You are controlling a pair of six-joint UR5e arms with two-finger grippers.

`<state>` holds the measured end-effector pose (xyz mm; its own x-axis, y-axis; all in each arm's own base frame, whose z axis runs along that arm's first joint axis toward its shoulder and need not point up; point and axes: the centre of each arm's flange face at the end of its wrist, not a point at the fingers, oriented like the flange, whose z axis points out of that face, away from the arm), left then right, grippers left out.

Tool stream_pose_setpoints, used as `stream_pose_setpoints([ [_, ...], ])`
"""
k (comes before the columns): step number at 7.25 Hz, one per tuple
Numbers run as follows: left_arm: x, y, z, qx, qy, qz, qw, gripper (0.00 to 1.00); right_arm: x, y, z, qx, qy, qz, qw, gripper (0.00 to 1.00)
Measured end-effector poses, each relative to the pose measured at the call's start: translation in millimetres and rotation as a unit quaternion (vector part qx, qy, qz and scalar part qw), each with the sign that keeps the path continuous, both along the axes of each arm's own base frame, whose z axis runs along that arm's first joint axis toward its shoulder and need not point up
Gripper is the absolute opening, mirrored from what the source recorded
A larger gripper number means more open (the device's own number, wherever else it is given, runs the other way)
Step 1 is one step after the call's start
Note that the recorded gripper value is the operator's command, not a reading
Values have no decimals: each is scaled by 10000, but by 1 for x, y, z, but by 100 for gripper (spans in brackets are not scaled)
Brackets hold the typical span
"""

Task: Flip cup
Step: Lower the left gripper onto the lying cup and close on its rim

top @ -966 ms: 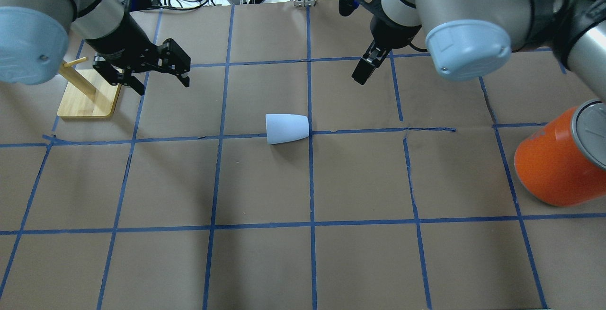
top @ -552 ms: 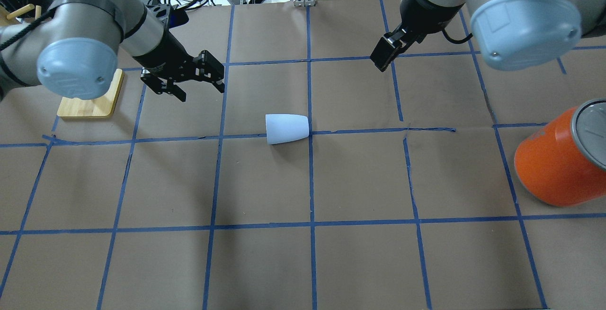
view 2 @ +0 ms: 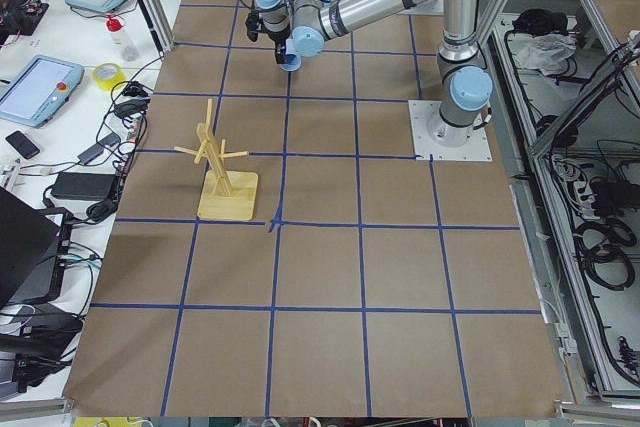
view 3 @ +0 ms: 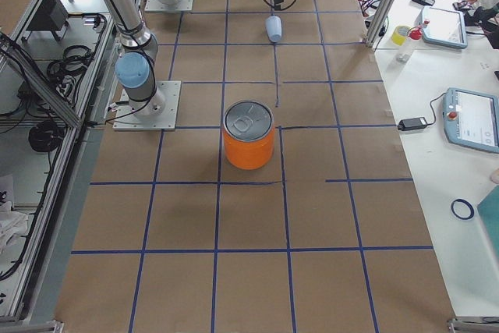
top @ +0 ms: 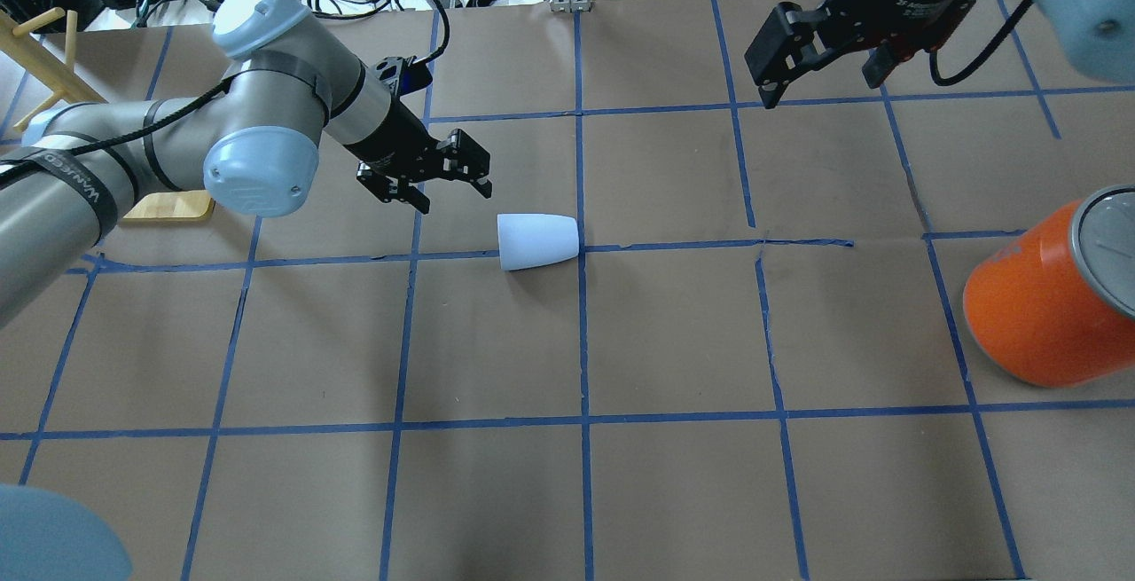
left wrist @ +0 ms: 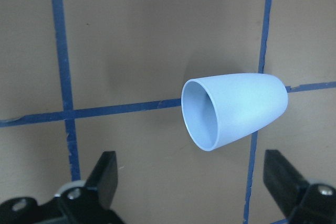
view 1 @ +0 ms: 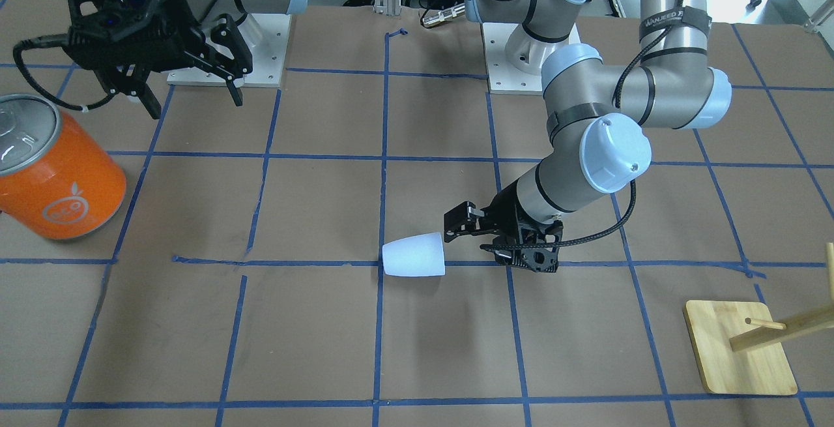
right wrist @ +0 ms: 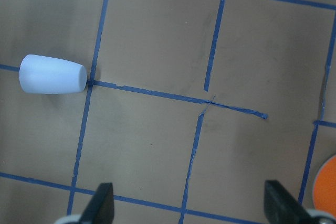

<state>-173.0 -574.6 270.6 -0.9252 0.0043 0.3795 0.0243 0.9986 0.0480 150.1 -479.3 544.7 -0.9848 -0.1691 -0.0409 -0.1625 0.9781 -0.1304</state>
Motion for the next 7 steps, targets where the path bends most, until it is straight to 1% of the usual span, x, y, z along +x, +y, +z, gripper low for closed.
stream_pose_setpoints([
  [1,-8,-2,-14,89,100,-58,9999,100,-2,12,11,-44,19,-142,9999,100],
  [2,-13,-3,-27,186,183,-93,9996,100,-3,20,19,-120,71,-196,9997,100],
  [4,-19,-8,-46,310,365,-23,9989,100,-5,24,19,-144,148,-224,9995,100],
  [5,-22,-10,-54,355,408,38,9985,100,-6,22,17,-201,198,-236,9993,100],
  [6,-27,-10,-61,416,418,53,9982,97,-9,20,12,-226,307,-266,9989,100],
  [7,-35,-8,-66,491,410,86,9979,79,-11,14,4,-246,399,-315,9984,100],
])
